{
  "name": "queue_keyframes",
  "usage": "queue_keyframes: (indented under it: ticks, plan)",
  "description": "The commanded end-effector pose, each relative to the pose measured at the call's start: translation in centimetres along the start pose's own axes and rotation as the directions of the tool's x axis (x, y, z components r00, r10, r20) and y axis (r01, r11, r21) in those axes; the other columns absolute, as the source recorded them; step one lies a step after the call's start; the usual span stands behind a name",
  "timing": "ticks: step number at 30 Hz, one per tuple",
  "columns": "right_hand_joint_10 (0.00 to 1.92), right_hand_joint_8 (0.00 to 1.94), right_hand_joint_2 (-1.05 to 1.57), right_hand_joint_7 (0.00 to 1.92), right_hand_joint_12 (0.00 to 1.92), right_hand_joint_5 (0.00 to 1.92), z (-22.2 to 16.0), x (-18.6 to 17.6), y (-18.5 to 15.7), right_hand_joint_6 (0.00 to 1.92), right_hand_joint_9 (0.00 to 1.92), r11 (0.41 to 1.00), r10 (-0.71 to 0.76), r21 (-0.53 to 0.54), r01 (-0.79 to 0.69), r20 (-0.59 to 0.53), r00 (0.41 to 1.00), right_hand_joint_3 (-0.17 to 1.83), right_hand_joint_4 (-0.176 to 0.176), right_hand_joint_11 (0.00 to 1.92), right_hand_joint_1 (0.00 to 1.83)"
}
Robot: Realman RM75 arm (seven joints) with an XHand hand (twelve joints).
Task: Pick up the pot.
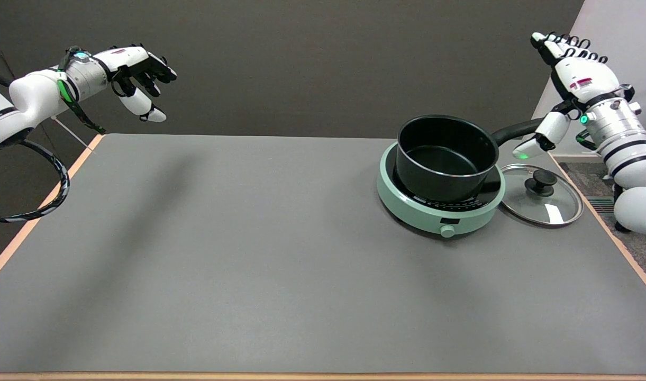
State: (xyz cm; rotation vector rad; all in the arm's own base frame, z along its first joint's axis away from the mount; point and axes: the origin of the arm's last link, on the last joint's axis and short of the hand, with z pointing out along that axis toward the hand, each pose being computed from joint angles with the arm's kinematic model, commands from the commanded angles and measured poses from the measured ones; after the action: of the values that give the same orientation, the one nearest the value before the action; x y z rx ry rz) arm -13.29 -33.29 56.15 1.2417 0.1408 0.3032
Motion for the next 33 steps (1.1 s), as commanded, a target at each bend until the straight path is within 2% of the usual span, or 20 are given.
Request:
queue_keyframes:
  ticks: [1, 6, 18, 20, 33]
  plan:
    - [0.07, 0.07, -0.79, 0.07, 0.07, 0.07, -0.8, -0.2, 1.6, 0.07, 0.07, 0.998, -0.067, -0.014, 0.067, 0.038, 0.997, 0.95, 0.066, 0.07, 1.20]
    - [0.08, 0.08, -0.81, 0.08, 0.08, 0.08, -1.0, -1.0, 1.7, 0.08, 0.08, 0.995, -0.103, 0.002, 0.103, 0.069, 0.992, 0.95, 0.071, 0.08, 1.20]
    - [0.09, 0.09, -0.81, 0.09, 0.09, 0.09, -1.0, -2.7, 2.4, 0.09, 0.09, 0.997, -0.073, -0.002, 0.074, 0.129, 0.989, 0.91, 0.085, 0.09, 1.19]
    - [0.10, 0.10, -0.80, 0.10, 0.10, 0.10, -0.9, -3.1, 2.7, 0.10, 0.10, 0.998, -0.065, -0.011, 0.067, 0.142, 0.988, 0.84, 0.084, 0.10, 1.20]
    - [0.15, 0.15, -0.63, 0.15, 0.15, 0.15, 1.5, -4.2, 1.8, 0.15, 0.15, 0.997, -0.080, -0.007, 0.082, 0.172, 0.982, 0.80, 0.071, 0.15, 1.22]
